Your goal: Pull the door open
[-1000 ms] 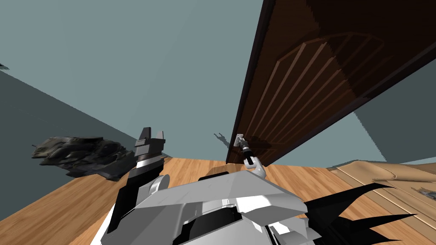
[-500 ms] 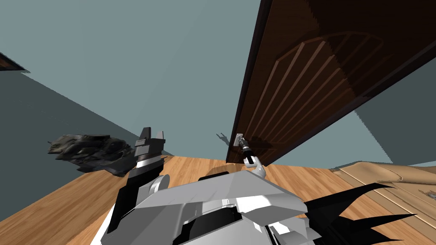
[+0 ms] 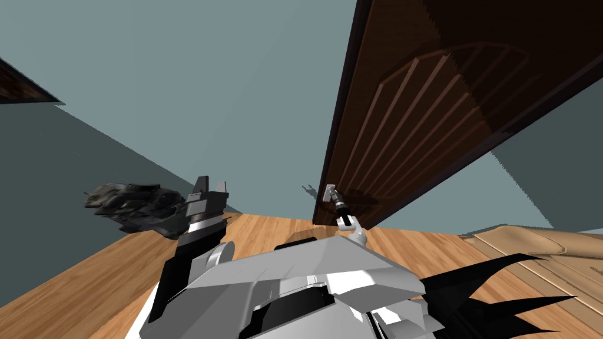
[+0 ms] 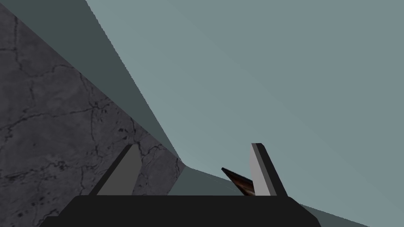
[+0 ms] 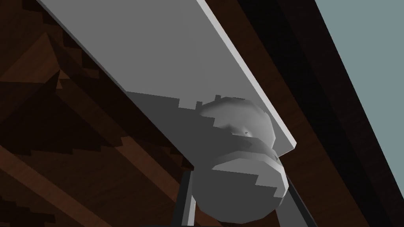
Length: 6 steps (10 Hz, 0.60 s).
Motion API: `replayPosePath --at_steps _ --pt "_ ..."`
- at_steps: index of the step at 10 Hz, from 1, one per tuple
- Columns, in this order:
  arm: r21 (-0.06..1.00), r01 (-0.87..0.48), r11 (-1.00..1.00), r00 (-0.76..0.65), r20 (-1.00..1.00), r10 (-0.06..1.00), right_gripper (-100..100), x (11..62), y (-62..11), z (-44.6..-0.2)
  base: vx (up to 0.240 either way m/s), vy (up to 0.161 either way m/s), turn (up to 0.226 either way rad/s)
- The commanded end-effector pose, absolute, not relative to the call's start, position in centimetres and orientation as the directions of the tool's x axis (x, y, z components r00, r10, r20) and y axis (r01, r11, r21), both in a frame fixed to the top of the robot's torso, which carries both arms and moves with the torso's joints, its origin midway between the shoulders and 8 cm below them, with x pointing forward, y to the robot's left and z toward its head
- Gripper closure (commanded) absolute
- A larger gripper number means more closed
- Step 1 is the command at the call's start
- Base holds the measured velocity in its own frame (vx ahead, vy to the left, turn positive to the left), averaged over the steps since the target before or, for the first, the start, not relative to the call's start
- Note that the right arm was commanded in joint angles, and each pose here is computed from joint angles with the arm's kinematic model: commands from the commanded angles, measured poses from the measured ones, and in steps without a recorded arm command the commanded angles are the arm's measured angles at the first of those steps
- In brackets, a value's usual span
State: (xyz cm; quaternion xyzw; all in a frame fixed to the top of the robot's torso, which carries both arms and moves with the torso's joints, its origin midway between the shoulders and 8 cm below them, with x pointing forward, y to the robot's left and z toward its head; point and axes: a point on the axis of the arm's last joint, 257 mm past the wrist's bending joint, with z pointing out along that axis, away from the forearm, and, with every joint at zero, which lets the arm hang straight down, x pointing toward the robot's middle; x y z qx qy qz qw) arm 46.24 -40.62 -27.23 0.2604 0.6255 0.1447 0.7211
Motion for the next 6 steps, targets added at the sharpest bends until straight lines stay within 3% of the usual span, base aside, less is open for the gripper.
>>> replayPosePath --at_steps 1,6 --pt "0.597 0.091 0.797 0.185 -0.797 0.575 100 46.54 -39.89 -26.77 -0.035 -0.006 0.027" --pt "0.755 0.035 0.655 0.217 -0.645 0.733 100 46.92 -39.87 -26.14 -0.042 -0.014 0.034"
